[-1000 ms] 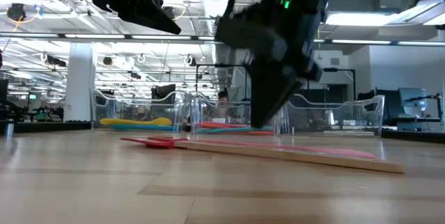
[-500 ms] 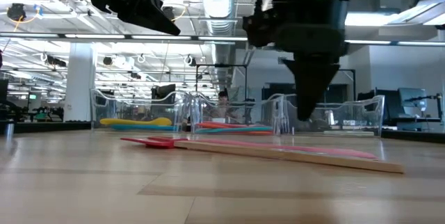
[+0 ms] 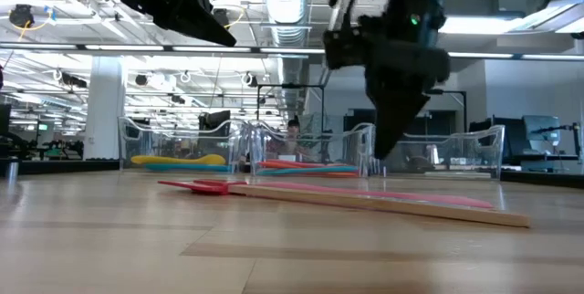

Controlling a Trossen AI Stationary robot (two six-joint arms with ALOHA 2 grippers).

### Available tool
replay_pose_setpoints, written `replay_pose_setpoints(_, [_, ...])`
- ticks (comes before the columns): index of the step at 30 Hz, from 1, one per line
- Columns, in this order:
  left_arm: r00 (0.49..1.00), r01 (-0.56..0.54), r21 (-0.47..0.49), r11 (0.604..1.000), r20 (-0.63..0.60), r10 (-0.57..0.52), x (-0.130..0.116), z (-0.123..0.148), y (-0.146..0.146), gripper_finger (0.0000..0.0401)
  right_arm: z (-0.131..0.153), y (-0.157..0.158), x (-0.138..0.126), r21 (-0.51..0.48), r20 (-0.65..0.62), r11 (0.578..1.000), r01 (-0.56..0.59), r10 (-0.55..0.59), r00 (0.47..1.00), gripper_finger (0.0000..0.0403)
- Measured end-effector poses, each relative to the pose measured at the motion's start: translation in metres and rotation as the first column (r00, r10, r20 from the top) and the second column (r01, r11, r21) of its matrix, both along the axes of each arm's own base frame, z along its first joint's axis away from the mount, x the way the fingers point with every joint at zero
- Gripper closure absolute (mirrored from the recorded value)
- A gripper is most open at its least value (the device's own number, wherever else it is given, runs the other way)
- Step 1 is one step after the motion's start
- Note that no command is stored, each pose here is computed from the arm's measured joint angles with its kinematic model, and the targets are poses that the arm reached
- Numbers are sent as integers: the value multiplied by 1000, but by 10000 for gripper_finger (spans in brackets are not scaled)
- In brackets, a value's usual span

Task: Pick & Place Kitchen Items
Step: Put the pink spatula into the middle transparent bin

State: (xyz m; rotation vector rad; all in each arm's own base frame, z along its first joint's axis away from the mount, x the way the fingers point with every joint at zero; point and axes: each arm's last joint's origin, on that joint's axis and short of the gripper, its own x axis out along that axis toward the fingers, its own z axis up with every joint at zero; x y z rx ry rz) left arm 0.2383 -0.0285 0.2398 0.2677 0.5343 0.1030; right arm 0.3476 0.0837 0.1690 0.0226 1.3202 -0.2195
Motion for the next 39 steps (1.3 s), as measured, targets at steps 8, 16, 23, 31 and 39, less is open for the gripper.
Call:
replay_pose_setpoints(8, [1000,1,0,1000,3,-1,0,0,0,399,4,-9,-27,205,318,974,-96,26,948,403])
replay_pose_setpoints(16, [1000,-20,0,1000,8,20,1,1,5,399,9,-2,-23,231,440,960,-161,45,897,403])
replay_pose_setpoints(23, [999,-41,1,999,11,41,1,1,9,399,10,0,-6,269,571,954,-134,-46,819,403])
replay_pose_setpoints(31, [999,-42,0,999,11,42,1,1,9,399,-12,0,16,251,276,964,91,-161,947,403])
replay_pose_setpoints(39, [999,-44,-6,999,11,44,1,1,9,399,-4,2,46,179,86,980,89,-106,991,403])
